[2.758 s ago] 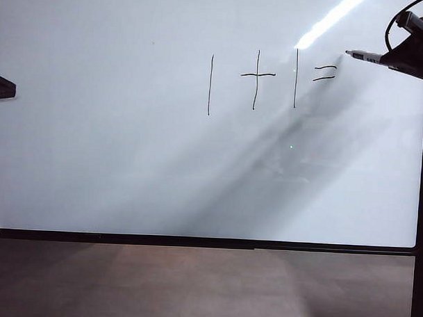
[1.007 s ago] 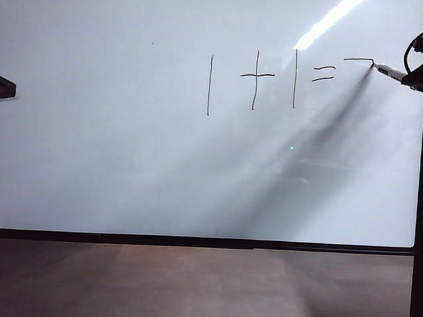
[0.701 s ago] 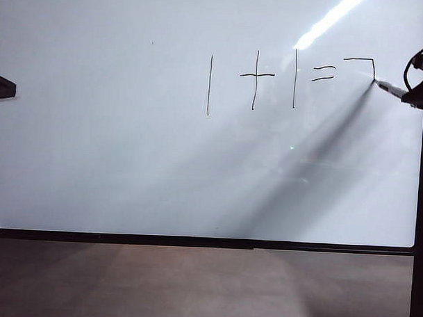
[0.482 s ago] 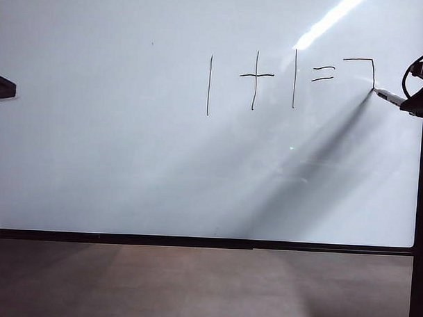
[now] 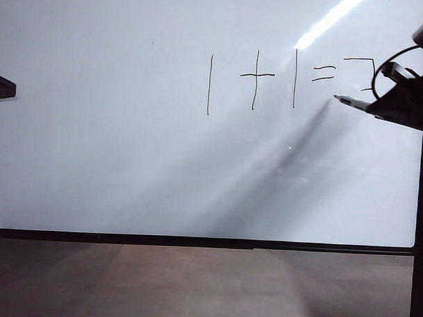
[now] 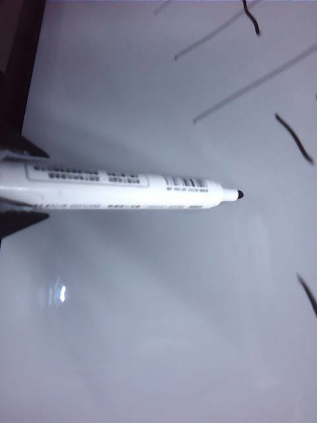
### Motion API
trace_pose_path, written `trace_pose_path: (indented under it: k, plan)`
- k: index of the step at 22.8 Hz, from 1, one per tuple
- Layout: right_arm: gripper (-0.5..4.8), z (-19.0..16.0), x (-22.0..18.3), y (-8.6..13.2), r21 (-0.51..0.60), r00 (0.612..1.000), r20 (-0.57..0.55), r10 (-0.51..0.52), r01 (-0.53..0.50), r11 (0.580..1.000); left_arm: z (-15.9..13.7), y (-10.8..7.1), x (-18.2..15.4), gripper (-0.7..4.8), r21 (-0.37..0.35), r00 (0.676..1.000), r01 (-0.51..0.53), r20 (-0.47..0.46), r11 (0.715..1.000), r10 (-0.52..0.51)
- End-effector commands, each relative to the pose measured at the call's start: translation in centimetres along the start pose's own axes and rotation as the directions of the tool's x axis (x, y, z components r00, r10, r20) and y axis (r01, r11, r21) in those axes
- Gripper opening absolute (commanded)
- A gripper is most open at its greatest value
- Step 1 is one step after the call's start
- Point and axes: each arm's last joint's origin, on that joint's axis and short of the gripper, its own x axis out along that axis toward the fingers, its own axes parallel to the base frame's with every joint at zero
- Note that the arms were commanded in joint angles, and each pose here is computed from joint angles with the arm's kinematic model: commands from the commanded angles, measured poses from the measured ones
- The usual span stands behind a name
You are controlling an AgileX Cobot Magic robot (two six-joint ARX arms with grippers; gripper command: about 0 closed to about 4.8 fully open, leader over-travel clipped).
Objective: Reach to the right to find the marker pen, pick it up, and write the answer to the math problem on the whiteboard.
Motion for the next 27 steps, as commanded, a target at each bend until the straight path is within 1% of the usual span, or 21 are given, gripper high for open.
trace_pose_path:
  k: [1, 4, 17, 19, 27]
  plan:
    - [-0.09, 0.7, 0.2, 0.4, -0.03, 0.998, 0.057, -0.006, 0.007, 1.0, 0.1, 0.0, 0.0, -0.04, 0.001, 1.0, -0.002, 0.012, 1.0, 0.002]
    - [-0.09, 0.9, 0.1, 0.3, -0.035, 0.996, 0.085, -0.038, 0.041, 0.999, 0.1, 0.0, 0.0, -0.04, 0.001, 1.0, -0.002, 0.011, 1.0, 0.002]
    - [-0.09, 1.6, 0.9, 0.0, -0.036, 0.995, 0.088, -0.052, 0.056, 0.998, 0.1, 0.0, 0.0, -0.04, 0.001, 1.0, -0.002, 0.011, 1.0, 0.002]
    - [-0.09, 1.7, 0.8, -0.2, -0.032, 0.993, 0.09, -0.073, 0.076, 0.997, 0.1, 0.0, 0.0, -0.05, 0.001, 1.0, -0.002, 0.011, 1.0, 0.002]
    - [-0.09, 2.1, -0.6, -2.6, -0.015, 0.983, 0.094, -0.157, 0.159, 0.987, 0.1, 0.0, 0.0, -0.04, 0.001, 1.0, -0.002, 0.011, 1.0, 0.002]
